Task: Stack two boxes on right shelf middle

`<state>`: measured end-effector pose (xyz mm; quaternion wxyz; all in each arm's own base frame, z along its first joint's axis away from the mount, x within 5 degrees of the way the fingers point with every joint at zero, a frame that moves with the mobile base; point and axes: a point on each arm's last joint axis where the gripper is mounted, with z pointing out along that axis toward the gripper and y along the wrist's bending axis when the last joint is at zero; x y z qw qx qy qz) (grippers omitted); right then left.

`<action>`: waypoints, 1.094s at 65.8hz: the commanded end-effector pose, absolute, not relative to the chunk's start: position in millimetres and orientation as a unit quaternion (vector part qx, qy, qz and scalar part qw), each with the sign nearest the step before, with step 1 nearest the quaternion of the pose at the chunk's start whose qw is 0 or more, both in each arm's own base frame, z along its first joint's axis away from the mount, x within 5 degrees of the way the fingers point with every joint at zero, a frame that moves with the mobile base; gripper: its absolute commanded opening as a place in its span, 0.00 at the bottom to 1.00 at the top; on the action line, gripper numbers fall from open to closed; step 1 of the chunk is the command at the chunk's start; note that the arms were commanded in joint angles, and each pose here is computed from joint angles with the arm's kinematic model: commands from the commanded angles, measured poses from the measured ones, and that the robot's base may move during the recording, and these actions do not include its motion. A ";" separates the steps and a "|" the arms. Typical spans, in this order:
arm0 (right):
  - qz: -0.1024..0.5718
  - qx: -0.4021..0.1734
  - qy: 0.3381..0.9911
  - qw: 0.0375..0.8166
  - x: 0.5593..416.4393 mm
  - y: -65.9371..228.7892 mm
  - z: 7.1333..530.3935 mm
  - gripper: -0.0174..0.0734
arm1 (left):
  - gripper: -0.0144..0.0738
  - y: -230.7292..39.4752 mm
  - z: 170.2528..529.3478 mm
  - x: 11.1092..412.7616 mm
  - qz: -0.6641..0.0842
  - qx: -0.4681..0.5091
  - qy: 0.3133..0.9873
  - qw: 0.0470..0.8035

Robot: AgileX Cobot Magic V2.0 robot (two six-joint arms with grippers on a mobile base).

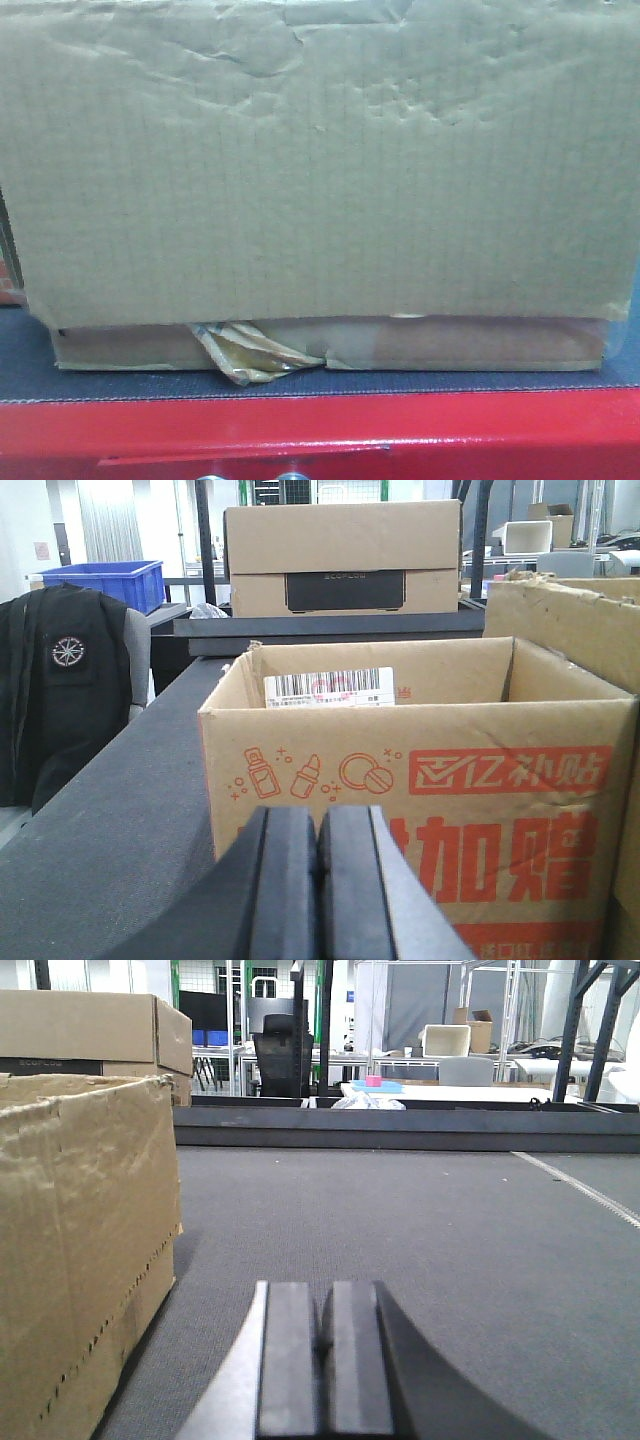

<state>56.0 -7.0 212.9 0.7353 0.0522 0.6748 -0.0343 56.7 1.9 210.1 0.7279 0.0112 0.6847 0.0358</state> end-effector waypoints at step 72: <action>-0.036 0.051 0.668 0.742 55.6 -7.0 214.6 0.01 | 0.04 3.0 309.2 57.9 0.044 0.016 0.729 0.683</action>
